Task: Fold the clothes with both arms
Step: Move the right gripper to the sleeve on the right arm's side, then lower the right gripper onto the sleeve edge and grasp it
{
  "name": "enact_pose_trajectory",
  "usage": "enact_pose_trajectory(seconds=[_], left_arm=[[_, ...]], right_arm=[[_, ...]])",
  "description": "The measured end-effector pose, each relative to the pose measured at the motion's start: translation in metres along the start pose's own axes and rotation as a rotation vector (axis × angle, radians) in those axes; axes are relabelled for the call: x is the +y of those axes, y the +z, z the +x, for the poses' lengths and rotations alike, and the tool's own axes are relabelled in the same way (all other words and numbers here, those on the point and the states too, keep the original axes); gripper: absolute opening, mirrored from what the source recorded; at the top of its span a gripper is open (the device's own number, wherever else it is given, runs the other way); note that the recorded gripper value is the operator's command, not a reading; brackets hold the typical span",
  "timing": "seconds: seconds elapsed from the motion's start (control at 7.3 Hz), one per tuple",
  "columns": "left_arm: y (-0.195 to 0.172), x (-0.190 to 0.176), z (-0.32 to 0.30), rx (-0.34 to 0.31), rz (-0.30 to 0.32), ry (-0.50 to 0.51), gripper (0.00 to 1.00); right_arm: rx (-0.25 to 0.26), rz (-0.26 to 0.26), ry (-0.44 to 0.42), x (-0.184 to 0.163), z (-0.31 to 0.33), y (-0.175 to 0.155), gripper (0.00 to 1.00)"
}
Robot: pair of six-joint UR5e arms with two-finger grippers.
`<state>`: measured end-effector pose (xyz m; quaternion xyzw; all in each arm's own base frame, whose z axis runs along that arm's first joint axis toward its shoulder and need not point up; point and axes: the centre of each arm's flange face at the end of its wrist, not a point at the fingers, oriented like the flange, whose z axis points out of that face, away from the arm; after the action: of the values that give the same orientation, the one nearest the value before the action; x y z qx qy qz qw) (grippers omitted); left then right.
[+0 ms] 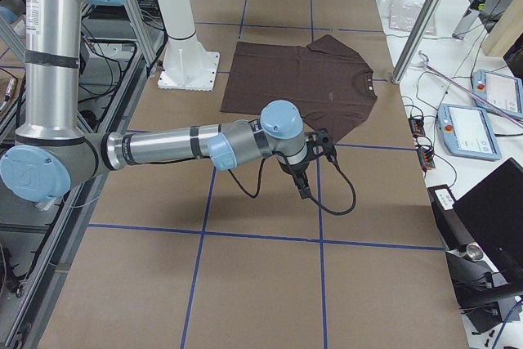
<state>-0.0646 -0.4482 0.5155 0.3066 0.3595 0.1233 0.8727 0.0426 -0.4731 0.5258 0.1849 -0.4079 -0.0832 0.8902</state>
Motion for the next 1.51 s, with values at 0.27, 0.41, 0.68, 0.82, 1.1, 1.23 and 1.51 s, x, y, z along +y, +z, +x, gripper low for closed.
enact_pose_trajectory(seconds=[0.27, 0.41, 0.68, 0.82, 1.1, 1.23, 1.51], left_arm=[[-0.002, -0.001, 0.002, 0.0, 0.012, 0.011, 1.0], [-0.002, -0.002, 0.003, 0.001, 0.015, 0.014, 1.0], [-0.003, -0.003, 0.004, 0.003, 0.017, 0.017, 1.0], [-0.003, -0.003, 0.004, 0.003, 0.017, 0.017, 1.0], [-0.002, -0.002, 0.003, 0.003, 0.016, 0.016, 1.0], [-0.002, -0.002, 0.003, 0.002, 0.016, 0.015, 1.0], [-0.001, -0.002, 0.002, 0.003, 0.015, 0.015, 1.0]], right_arm=[[-0.022, 0.049, 0.063, -0.062, -0.043, -0.006, 1.0], [-0.035, 0.061, 0.104, -0.09, -0.065, -0.004, 0.99], [-0.06, 0.103, 0.186, -0.139, -0.131, 0.022, 0.93], [-0.069, 0.159, 0.217, -0.149, -0.164, 0.061, 0.91], [-0.089, 0.27, 0.259, -0.15, -0.22, 0.161, 0.81], [-0.06, 0.298, 0.261, -0.149, -0.244, 0.205, 0.76], [0.012, 0.298, 0.253, -0.14, -0.268, 0.27, 0.66]])
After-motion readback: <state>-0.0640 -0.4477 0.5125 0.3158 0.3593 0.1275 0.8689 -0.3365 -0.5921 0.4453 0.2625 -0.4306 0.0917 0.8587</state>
